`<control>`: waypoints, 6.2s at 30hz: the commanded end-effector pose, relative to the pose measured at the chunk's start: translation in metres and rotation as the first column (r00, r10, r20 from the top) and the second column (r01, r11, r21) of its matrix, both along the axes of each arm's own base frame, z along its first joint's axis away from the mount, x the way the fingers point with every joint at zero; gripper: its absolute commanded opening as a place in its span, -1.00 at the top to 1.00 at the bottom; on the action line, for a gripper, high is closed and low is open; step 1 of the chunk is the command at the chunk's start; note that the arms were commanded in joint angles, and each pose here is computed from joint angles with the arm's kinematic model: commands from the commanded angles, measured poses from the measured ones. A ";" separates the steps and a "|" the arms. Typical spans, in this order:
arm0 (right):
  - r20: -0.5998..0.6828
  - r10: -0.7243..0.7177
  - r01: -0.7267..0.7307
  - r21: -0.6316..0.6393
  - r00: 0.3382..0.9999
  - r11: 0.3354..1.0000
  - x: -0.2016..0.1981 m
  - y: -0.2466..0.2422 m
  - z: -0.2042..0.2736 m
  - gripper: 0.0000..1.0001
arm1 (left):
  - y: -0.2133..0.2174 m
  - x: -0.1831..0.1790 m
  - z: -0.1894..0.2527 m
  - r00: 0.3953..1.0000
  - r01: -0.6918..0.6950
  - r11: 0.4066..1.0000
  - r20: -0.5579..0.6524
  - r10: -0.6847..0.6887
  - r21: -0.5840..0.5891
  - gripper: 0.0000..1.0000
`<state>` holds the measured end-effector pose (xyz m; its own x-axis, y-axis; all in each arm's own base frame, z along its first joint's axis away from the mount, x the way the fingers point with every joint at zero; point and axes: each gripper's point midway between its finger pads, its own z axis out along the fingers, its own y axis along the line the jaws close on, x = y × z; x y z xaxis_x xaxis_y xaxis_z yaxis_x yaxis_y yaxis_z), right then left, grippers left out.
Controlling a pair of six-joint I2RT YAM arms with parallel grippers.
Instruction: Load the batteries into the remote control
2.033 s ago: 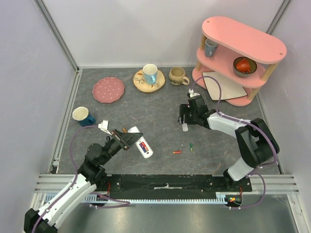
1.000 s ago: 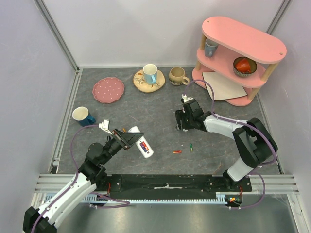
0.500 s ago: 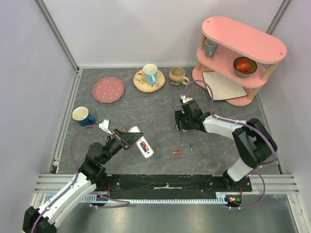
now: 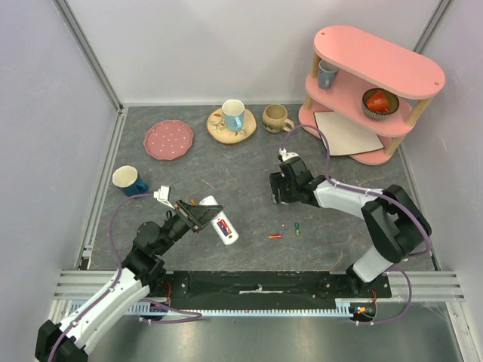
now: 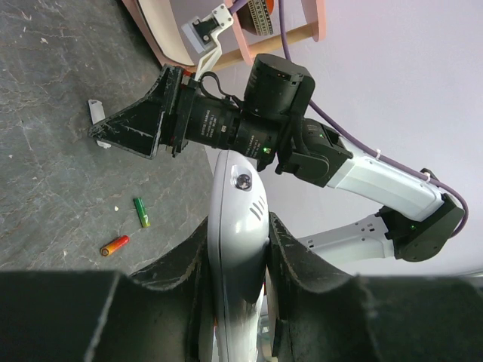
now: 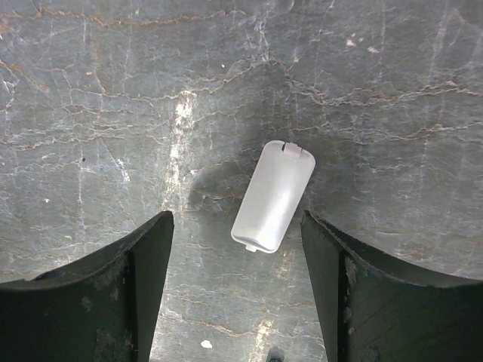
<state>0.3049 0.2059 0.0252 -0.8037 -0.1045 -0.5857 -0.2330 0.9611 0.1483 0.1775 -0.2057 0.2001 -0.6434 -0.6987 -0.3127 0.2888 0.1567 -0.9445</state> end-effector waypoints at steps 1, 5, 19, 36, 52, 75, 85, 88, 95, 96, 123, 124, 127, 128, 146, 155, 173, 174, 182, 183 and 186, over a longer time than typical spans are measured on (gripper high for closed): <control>0.095 -0.042 0.039 0.029 0.995 0.999 0.014 0.001 0.032 -0.52 | 0.003 -0.001 -0.047 0.999 -0.009 0.999 -0.036 0.011 0.051 0.96; 0.102 -0.034 0.031 0.037 0.994 0.999 0.014 0.004 0.036 -0.52 | 0.003 -0.001 -0.047 0.999 -0.007 0.999 -0.036 0.009 0.051 0.96; 0.065 -0.007 0.004 0.045 0.998 0.999 0.010 0.012 0.022 -0.52 | 0.003 -0.001 -0.046 0.999 -0.006 0.998 -0.033 0.008 0.055 0.96; 0.036 -0.001 0.000 0.032 0.999 0.999 0.009 0.012 0.007 -0.52 | 0.002 0.001 -0.044 0.999 -0.008 0.998 -0.031 0.010 0.066 0.96; 0.062 0.000 -0.003 0.049 0.998 0.999 0.012 0.016 0.018 -0.52 | 0.001 0.001 -0.045 1.000 -0.005 0.998 -0.029 0.007 0.061 0.96; -0.013 -0.039 0.039 0.032 0.999 0.999 -0.003 0.007 -0.015 -0.46 | 0.002 -0.001 -0.046 1.000 -0.005 0.998 -0.030 0.007 0.058 0.96; -0.020 -0.074 0.075 0.024 0.997 0.997 -0.005 0.002 -0.020 -0.43 | 0.002 -0.003 -0.048 0.999 0.002 0.998 -0.037 0.000 0.057 0.96; -0.037 -0.089 0.090 0.005 0.995 0.996 -0.005 -0.002 -0.024 -0.27 | 0.002 -0.003 -0.047 0.999 0.002 0.998 -0.035 0.000 0.057 0.96; -0.081 -0.115 0.111 -0.048 0.990 0.993 -0.012 -0.013 -0.039 -0.08 | 0.003 -0.003 -0.049 0.999 0.000 0.998 -0.039 0.002 0.055 0.96; -0.083 -0.118 0.114 -0.047 0.990 0.992 -0.013 -0.013 -0.039 -0.06 | 0.003 -0.003 -0.049 0.999 0.002 0.998 -0.036 0.000 0.055 0.96; -0.058 -0.104 0.108 0.059 0.993 0.992 -0.020 -0.009 -0.020 0.61 | 0.001 -0.003 -0.049 0.999 0.010 0.999 -0.041 -0.008 0.053 0.96; -0.056 -0.103 0.107 0.074 0.993 0.992 -0.020 -0.008 -0.018 0.64 | 0.001 -0.003 -0.048 0.999 0.010 0.999 -0.040 -0.008 0.052 0.96; -0.043 -0.085 0.090 0.133 0.995 0.987 -0.021 -0.001 -0.010 0.74 | 0.001 -0.004 -0.048 0.999 0.011 0.999 -0.040 -0.009 0.052 0.96; -0.035 -0.080 0.085 0.150 0.996 0.985 -0.022 0.000 -0.009 0.75 | 0.001 -0.004 -0.049 0.999 0.012 0.999 -0.042 -0.009 0.052 0.96; 0.062 -0.024 0.007 0.248 0.998 0.969 -0.015 0.009 0.030 0.09 | 0.000 -0.004 -0.044 0.999 0.015 0.999 -0.032 -0.014 0.049 0.96; 0.072 -0.002 -0.006 0.115 0.997 0.993 0.000 -0.001 0.026 -0.19 | 0.000 -0.003 -0.043 0.999 0.015 0.998 -0.030 -0.014 0.054 0.96; 0.060 0.012 -0.018 0.093 0.998 0.995 0.007 0.003 0.016 -0.19 | 0.000 -0.001 -0.048 0.999 0.010 0.998 -0.042 -0.007 0.065 0.96; 0.064 0.012 -0.018 0.097 0.998 0.995 0.007 0.004 0.018 -0.19 | 0.000 -0.002 -0.049 0.999 0.012 0.998 -0.047 -0.008 0.066 0.96; 0.091 0.029 -0.040 0.124 0.995 0.991 0.006 0.016 0.033 -0.20 | 0.000 -0.001 -0.049 0.999 0.010 0.998 -0.047 -0.007 0.062 0.96; 0.094 0.036 -0.047 0.123 0.995 0.991 0.006 0.018 0.033 -0.20 | 0.000 -0.001 -0.050 0.999 0.010 0.998 -0.048 -0.007 0.063 0.96; 0.073 0.038 -0.046 0.107 0.997 0.993 0.004 0.018 0.026 -0.20 | -0.001 -0.002 -0.048 0.999 0.013 0.998 -0.045 -0.010 0.060 0.96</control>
<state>0.2966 0.2138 0.0333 -0.7870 -0.0851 -0.6111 -0.2751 0.9349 0.2241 0.1809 -0.2089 0.1915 -0.6535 -0.6884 -0.3147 0.2683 0.1780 -0.9467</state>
